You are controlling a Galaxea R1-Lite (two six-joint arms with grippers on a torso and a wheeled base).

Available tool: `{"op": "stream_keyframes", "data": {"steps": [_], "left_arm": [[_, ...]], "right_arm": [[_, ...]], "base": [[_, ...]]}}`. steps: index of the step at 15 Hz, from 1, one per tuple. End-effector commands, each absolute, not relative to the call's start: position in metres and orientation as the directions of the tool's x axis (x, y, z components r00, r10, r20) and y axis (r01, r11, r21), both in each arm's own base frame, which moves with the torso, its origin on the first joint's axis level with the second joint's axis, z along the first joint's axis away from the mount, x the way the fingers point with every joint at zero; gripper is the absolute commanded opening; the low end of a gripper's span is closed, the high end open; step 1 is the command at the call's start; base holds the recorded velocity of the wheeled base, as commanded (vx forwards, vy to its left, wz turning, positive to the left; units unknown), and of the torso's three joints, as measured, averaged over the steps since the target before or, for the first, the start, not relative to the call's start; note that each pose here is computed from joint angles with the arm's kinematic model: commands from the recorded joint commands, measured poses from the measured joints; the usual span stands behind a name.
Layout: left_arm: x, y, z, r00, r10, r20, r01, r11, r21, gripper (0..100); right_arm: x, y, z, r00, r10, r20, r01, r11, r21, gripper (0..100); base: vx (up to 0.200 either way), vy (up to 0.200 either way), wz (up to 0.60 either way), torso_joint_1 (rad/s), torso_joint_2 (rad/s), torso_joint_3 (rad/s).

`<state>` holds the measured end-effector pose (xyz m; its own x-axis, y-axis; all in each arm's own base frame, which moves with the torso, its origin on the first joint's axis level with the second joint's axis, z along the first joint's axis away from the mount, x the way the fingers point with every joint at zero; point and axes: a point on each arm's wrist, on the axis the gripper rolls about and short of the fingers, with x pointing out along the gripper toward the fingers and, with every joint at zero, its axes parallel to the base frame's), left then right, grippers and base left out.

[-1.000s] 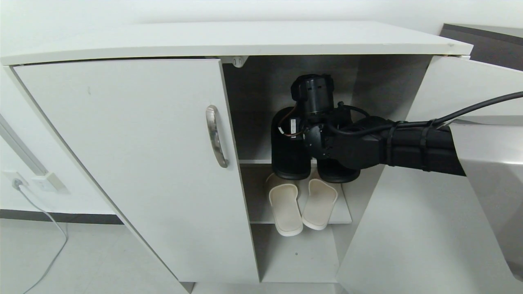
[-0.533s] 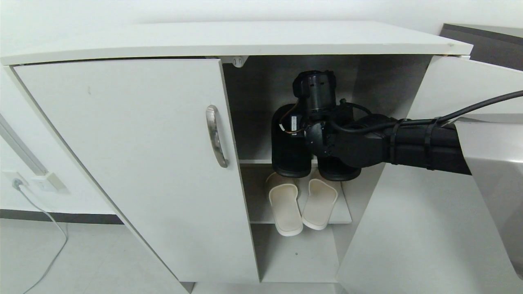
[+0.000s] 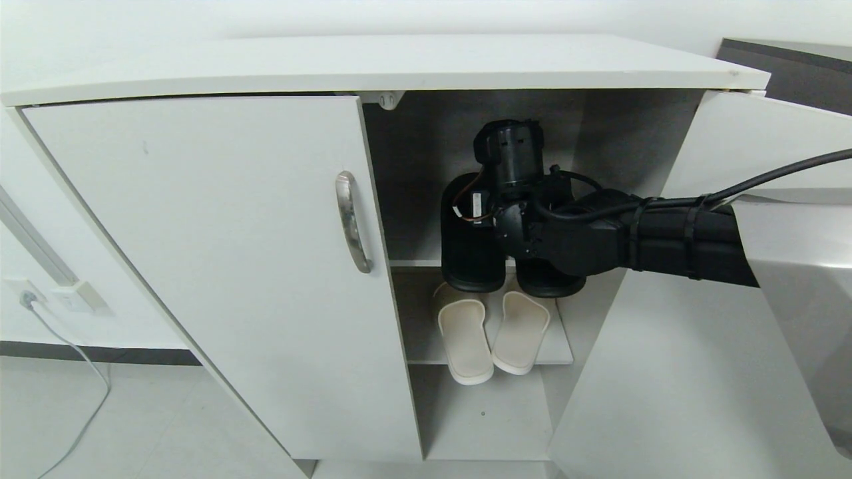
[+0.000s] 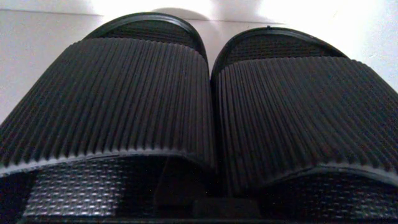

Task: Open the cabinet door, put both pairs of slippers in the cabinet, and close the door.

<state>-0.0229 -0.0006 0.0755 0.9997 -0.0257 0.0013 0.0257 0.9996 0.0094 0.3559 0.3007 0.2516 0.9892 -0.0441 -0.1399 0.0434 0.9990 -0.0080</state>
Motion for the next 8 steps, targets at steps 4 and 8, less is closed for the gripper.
{"op": "stream_keyframes", "data": {"steps": [4, 8], "left_arm": [[-0.0228, -0.0006, 0.0755, 1.0, -0.025, 0.0, 0.025, 1.0, 0.009, 0], [-0.0228, -0.0006, 0.0755, 1.0, -0.025, 0.0, 0.025, 1.0, 0.009, 0]], "right_arm": [[0.3563, 0.3017, 0.2497, 0.989, -0.045, -0.143, 0.044, 0.999, -0.012, 100], [0.3556, 0.3011, 0.2503, 0.988, -0.046, -0.148, 0.044, 0.999, -0.015, 100]], "base": [[0.0, 0.0, 0.0, 0.0, 0.0, 0.0], [0.0, 0.0, 0.0, 0.0, 0.0, 0.0]]}}
